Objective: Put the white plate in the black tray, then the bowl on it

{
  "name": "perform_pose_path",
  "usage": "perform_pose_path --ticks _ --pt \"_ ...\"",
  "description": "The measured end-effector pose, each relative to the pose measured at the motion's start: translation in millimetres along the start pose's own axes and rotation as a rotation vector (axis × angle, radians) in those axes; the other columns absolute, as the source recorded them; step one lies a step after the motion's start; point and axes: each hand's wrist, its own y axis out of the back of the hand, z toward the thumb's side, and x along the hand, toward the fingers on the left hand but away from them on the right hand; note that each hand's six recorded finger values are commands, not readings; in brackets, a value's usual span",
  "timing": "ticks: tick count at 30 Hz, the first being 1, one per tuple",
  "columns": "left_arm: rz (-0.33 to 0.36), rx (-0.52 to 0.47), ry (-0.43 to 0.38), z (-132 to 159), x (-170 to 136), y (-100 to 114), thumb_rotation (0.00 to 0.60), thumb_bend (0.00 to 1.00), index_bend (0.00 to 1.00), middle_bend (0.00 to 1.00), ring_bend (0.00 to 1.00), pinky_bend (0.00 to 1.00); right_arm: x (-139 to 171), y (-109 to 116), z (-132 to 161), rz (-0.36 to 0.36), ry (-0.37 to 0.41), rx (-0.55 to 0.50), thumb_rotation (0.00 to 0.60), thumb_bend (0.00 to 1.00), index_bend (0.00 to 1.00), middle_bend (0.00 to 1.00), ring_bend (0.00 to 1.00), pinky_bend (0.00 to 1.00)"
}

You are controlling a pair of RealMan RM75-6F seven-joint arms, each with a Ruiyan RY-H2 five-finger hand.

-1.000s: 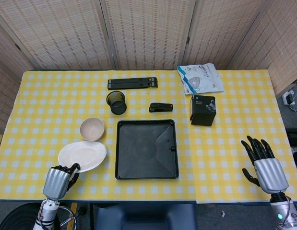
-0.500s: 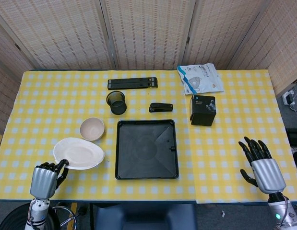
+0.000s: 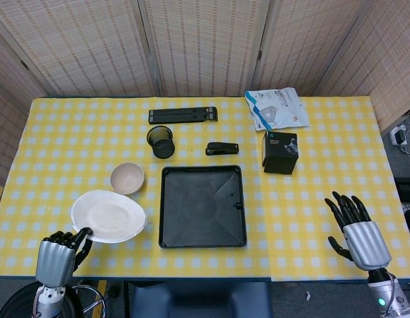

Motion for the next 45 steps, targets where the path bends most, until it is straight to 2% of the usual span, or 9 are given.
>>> perform_pose_path --ticks 6,13,18,21,28,34,45 --pt "-0.036 -0.038 -0.031 12.0 9.9 -11.6 0.600 0.66 0.63 1.00 1.00 1.00 1.6 2.5 -1.4 -0.010 -0.002 -0.004 0.600 0.34 0.00 0.00 0.00 0.00" --pt "-0.078 -0.107 -0.099 37.3 38.1 -36.2 0.600 0.66 0.63 1.00 1.00 1.00 1.8 8.4 -8.1 -0.034 -0.030 -0.014 0.600 0.34 0.00 0.00 0.00 0.00" --pt "-0.069 -0.132 -0.124 52.8 62.9 -40.9 0.600 0.66 0.63 1.00 1.00 1.00 -1.3 10.0 -16.6 -0.033 -0.062 -0.023 0.600 0.34 0.00 0.00 0.00 0.00" --pt "-0.080 -0.144 -0.138 65.3 72.3 -44.5 0.600 0.66 0.63 1.00 1.00 1.00 -3.0 12.3 -22.0 -0.034 -0.079 -0.038 0.600 0.34 0.00 0.00 0.00 0.00" --pt "-0.140 -0.177 -0.190 101.6 91.3 -69.0 0.600 0.66 0.64 1.00 1.00 1.00 -3.5 16.4 -31.6 -0.033 -0.099 -0.056 0.600 0.34 0.00 0.00 0.00 0.00" --pt "-0.157 -0.176 -0.183 121.5 106.3 -84.0 0.600 0.67 0.64 1.00 1.00 1.00 -4.9 20.2 -41.5 -0.029 -0.127 -0.073 0.600 0.34 0.00 0.00 0.00 0.00" --pt "-0.207 -0.156 -0.162 145.7 121.8 -111.2 0.600 0.67 0.64 1.00 1.00 1.00 -1.7 26.7 -47.2 -0.045 -0.132 -0.096 0.600 0.34 0.00 0.00 0.00 0.00"
